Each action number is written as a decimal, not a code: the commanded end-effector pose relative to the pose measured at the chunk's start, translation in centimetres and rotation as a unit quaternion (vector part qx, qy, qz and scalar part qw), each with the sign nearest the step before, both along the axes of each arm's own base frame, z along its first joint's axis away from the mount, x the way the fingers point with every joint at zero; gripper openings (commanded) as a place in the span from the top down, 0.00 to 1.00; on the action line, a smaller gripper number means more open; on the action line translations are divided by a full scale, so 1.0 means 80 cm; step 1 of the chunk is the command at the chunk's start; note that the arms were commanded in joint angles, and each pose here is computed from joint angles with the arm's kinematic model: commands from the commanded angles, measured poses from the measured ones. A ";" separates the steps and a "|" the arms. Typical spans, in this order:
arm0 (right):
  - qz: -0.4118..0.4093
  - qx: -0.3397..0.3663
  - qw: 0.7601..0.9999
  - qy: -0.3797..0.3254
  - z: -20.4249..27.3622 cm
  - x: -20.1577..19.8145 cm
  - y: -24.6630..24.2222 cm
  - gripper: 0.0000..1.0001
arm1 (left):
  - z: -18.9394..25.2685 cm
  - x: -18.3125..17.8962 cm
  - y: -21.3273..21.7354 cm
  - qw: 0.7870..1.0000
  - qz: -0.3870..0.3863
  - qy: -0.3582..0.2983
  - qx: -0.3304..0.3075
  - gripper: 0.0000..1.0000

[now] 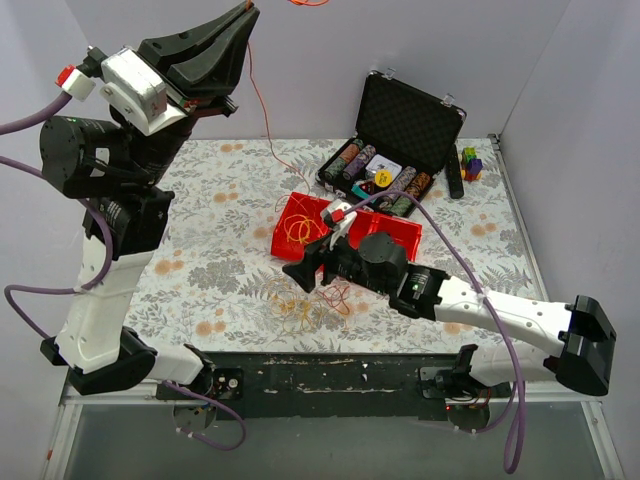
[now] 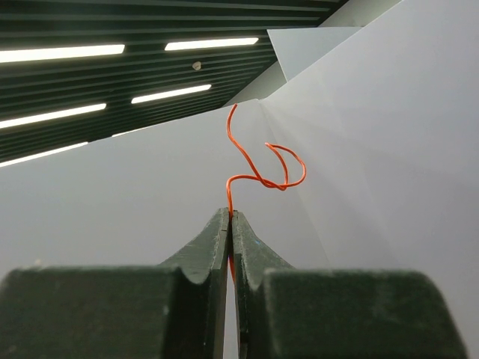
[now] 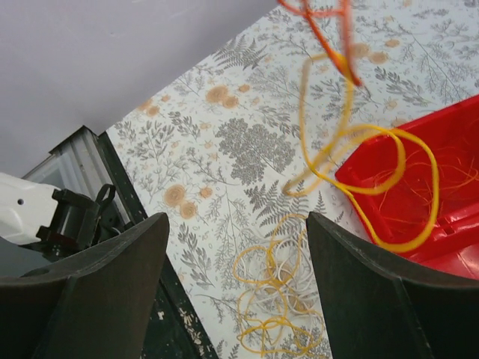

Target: Untangle the cables

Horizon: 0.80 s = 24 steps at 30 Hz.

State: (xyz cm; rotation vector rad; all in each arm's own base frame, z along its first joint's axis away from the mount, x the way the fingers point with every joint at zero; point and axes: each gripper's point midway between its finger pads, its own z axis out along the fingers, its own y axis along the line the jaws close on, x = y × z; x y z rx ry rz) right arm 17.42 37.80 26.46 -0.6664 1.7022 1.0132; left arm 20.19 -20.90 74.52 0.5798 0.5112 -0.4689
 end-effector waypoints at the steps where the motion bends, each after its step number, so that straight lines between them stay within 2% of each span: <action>1: -0.010 0.049 0.998 -0.044 0.065 0.008 0.017 0.18 | 0.006 -0.014 0.011 1.000 -0.001 -0.006 -0.005 1.00; 5: -0.047 0.029 0.997 -0.051 0.061 0.028 0.016 0.23 | 0.007 -0.019 0.012 1.000 -0.007 -0.006 -0.008 1.00; 7: -0.084 0.017 0.995 -0.053 0.060 0.043 0.010 0.31 | 0.008 -0.020 0.012 1.000 -0.010 -0.005 -0.009 1.00; 11: -0.154 -0.021 0.986 -0.055 0.047 0.068 -0.012 0.60 | 0.007 -0.023 0.013 1.000 -0.013 -0.003 -0.008 1.00; 14: -0.158 -0.019 0.985 -0.058 0.048 0.068 -0.019 0.72 | 0.008 -0.027 0.013 1.000 -0.019 -0.004 -0.008 1.00; 17: -0.155 -0.013 0.986 -0.058 0.052 0.067 -0.018 0.98 | 0.006 -0.026 0.012 1.000 -0.021 -0.001 -0.007 1.00; 21: -0.153 -0.010 0.987 -0.053 0.050 0.065 -0.020 0.99 | 0.005 -0.028 0.014 1.000 -0.019 -0.001 -0.008 1.00; 24: -0.117 0.005 0.991 -0.061 0.055 0.052 -0.011 0.99 | 0.008 -0.032 0.016 1.000 -0.021 -0.005 -0.009 1.00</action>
